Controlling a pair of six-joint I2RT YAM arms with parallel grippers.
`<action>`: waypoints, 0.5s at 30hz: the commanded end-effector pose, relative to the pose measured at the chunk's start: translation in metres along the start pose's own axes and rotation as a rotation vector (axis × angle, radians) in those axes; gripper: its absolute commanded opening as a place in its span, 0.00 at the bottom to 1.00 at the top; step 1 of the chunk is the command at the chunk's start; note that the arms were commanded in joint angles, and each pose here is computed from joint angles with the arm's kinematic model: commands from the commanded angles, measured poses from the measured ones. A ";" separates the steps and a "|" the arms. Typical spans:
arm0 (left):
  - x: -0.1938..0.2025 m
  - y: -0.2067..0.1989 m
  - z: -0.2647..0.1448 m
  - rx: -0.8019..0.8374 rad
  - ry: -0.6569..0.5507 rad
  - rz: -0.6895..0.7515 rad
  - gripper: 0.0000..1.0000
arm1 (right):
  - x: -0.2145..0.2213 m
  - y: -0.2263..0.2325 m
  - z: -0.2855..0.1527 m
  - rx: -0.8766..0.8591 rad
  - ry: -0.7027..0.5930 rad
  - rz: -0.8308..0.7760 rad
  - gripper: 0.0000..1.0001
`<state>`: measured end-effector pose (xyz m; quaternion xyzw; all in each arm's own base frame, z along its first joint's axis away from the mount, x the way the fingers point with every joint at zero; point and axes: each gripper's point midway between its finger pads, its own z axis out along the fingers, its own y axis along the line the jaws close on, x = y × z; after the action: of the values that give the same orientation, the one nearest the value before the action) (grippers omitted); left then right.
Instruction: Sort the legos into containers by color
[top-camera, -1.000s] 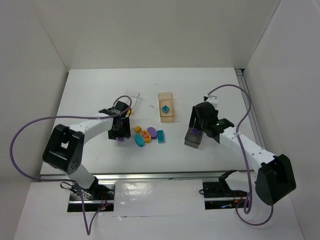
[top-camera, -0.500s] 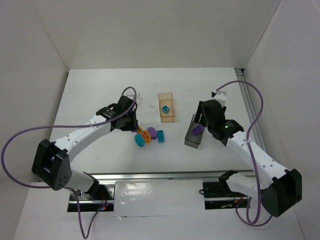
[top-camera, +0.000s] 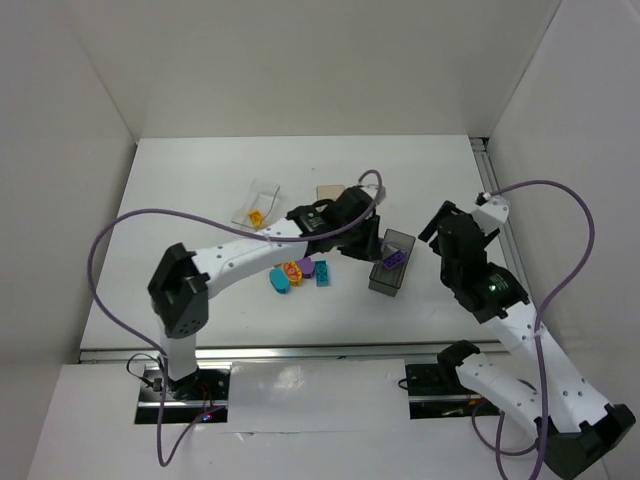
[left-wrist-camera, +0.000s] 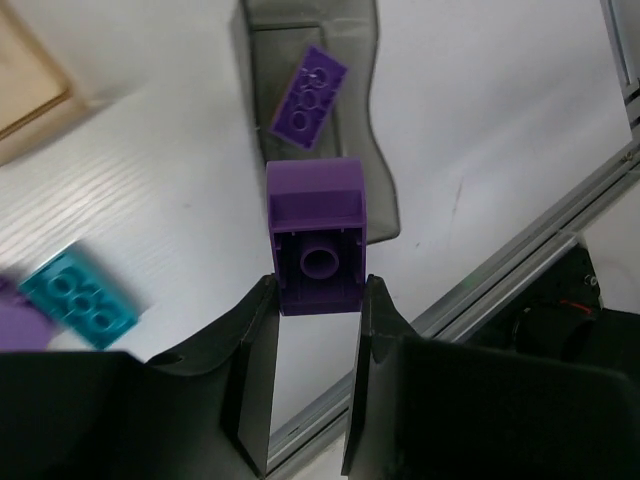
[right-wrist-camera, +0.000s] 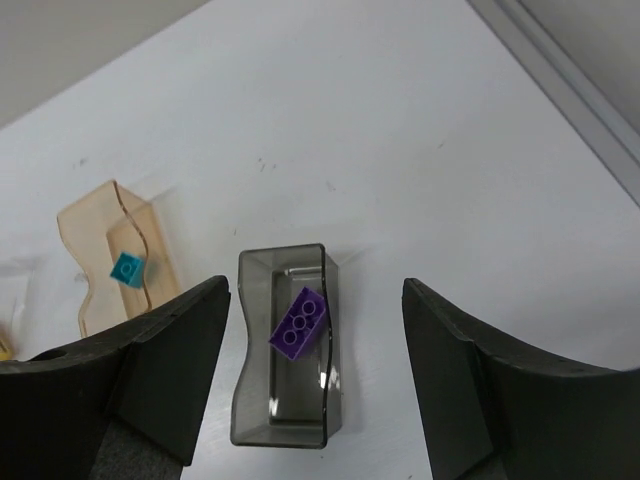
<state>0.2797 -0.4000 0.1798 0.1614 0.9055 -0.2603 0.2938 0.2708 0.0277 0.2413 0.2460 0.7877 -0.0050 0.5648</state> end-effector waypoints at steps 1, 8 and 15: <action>-0.004 -0.030 0.033 0.062 0.024 0.014 0.25 | -0.007 -0.026 -0.005 0.106 -0.044 0.040 0.77; -0.010 -0.045 0.078 0.046 0.041 0.029 0.67 | -0.024 -0.032 -0.020 0.096 -0.071 0.041 0.77; -0.022 -0.039 0.055 -0.001 0.004 0.039 0.94 | -0.020 -0.018 -0.018 0.039 -0.027 -0.018 0.80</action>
<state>0.2991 -0.4750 0.1247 0.1906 0.9138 -0.2473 0.2598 0.2501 0.0070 0.2437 0.2605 0.7845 -0.0357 0.5616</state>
